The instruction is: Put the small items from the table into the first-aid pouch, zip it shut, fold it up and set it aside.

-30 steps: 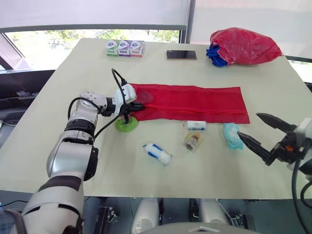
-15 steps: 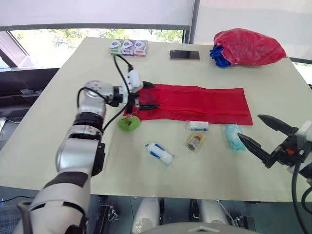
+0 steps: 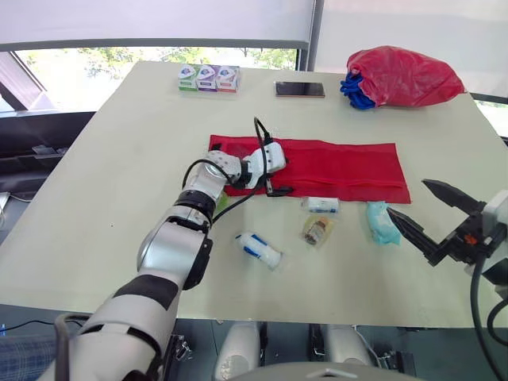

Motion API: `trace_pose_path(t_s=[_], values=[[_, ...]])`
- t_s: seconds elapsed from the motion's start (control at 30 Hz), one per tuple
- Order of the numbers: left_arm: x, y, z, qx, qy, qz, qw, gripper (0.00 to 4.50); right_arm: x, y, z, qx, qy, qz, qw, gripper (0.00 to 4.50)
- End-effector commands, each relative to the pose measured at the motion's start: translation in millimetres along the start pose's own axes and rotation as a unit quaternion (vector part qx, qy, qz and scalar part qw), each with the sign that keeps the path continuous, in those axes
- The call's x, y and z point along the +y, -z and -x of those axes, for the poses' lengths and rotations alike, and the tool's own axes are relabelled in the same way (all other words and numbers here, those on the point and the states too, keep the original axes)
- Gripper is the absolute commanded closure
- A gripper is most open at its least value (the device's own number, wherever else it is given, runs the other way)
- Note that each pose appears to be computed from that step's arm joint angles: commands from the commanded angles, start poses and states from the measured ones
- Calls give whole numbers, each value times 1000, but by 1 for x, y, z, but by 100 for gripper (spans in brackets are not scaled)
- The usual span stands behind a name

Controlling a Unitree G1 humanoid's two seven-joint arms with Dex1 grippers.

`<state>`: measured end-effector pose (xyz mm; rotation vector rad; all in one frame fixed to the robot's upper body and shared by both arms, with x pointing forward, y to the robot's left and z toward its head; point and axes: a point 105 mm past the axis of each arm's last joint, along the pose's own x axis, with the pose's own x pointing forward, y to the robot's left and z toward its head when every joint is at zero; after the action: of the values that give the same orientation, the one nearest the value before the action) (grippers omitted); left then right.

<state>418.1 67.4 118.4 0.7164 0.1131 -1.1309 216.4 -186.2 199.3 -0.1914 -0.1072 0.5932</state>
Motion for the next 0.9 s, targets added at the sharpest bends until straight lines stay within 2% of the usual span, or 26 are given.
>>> trace_pose_path(t_s=[0.03,0.1,0.13,0.17,0.2,0.37,0.43,0.63,0.77,0.9], values=[[12,-16,-6,-9,-29,-5,1000,26,2,-13,3,-17,8,25,1000,0],[11,-19,-10,-10,-30,-4,999,75,3,-13,3,-16,12,24,999,0],[10,-21,-12,-9,-25,-7,1000,122,4,-12,3,-16,13,24,999,0],[9,-23,-14,-7,-22,-9,1000,144,4,-12,3,-16,14,24,999,0],[8,-23,-16,-4,-19,-13,1000,210,4,-12,3,-16,15,24,999,0],[7,-15,-15,28,-12,-23,999,402,5,-13,4,-17,22,25,999,0],[8,-13,-13,33,-11,-22,999,442,5,-12,6,-16,25,23,999,0],[6,-18,-8,10,19,5,1000,442,8,-10,3,-14,22,20,999,0],[6,-25,-3,-3,47,7,999,442,15,-4,-4,14,5,13,1000,0],[0,-28,0,-3,87,1,996,442,35,1,-15,36,-50,3,998,0]])
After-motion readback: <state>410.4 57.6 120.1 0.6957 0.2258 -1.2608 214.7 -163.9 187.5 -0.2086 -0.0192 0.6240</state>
